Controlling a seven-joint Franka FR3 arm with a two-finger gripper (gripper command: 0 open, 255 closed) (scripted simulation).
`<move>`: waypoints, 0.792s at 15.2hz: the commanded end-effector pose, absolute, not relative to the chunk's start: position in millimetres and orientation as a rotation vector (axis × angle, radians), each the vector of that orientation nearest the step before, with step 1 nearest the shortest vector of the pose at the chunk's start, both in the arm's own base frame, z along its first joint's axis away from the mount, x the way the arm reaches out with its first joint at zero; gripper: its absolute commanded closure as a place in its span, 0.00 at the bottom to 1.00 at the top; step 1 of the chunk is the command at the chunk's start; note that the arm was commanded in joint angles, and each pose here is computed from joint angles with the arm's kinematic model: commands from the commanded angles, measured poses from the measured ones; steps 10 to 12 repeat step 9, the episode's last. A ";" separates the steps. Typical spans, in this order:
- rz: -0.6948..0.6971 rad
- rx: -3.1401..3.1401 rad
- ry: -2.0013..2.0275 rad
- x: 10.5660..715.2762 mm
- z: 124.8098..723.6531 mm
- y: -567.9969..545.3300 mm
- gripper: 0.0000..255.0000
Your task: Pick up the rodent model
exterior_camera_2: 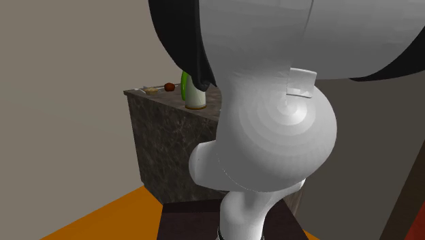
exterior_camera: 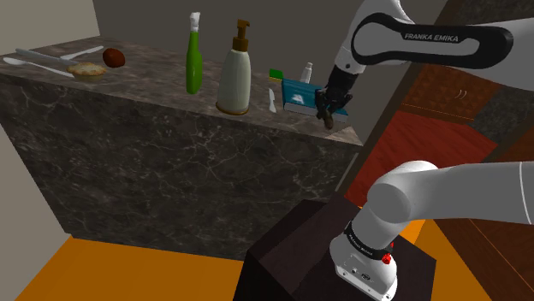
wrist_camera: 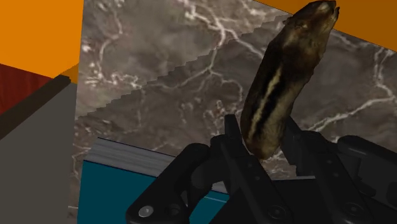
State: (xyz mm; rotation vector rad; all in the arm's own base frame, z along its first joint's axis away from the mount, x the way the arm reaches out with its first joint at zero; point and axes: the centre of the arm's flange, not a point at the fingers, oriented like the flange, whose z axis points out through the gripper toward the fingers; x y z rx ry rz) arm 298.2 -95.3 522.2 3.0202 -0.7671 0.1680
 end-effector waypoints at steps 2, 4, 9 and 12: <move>0.167 3.020 -0.767 298.5 538.5 -95.7 1.00; 0.167 3.020 -0.767 298.5 549.1 -95.7 1.00; 0.167 3.020 -0.767 298.5 565.7 -95.7 1.00; 0.167 3.020 -0.767 298.5 565.7 -95.7 1.00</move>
